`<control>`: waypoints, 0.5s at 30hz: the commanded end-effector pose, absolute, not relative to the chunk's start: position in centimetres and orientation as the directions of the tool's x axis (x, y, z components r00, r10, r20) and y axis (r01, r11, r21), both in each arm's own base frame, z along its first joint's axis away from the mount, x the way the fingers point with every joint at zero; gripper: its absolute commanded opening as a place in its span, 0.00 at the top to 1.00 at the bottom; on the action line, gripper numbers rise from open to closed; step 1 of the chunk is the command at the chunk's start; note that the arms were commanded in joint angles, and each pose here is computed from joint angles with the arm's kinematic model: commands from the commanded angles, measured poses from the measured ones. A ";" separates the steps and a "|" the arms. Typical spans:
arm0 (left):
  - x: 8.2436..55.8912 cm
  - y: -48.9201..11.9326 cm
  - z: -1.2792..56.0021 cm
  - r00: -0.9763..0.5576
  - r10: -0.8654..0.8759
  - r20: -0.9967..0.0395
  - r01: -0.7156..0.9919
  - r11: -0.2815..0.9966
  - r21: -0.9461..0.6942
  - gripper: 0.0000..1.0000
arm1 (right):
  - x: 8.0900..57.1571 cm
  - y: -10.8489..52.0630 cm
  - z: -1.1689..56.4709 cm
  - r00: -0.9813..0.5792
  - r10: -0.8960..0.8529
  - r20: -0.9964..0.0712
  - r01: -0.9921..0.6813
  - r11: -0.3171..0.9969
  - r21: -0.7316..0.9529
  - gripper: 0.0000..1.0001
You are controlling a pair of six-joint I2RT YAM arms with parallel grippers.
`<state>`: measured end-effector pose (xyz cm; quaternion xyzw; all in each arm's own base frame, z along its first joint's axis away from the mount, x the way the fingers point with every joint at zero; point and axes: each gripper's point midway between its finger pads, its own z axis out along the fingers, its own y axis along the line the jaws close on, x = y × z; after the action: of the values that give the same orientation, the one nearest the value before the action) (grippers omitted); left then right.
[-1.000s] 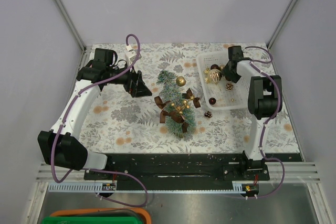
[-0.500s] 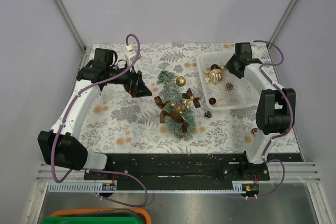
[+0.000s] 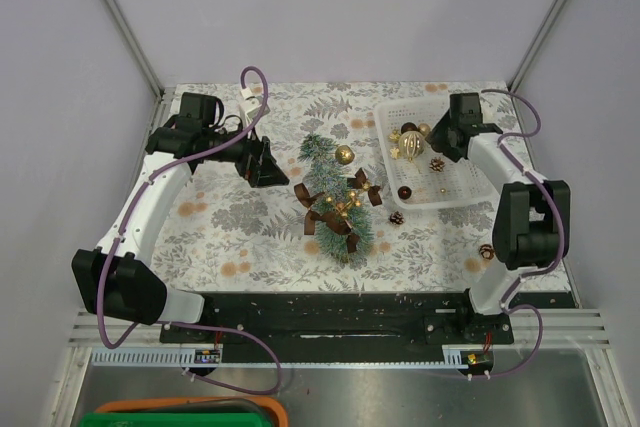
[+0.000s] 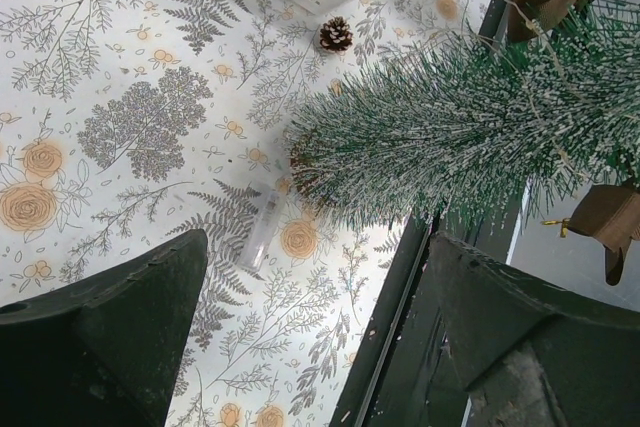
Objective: Decorate the small christmas tree
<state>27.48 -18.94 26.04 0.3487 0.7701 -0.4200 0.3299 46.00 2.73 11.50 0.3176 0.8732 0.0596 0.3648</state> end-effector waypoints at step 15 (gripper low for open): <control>27.2 -19.4 26.6 -0.511 0.256 -0.821 0.842 0.343 -0.417 0.04 | 26.7 13.4 22.5 -0.776 0.440 -0.452 -0.024 0.696 0.718 0.64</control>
<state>27.00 -19.02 25.65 0.3496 0.7705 -0.4294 0.3156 31.74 10.13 21.94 0.1885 0.8612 0.2884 0.3737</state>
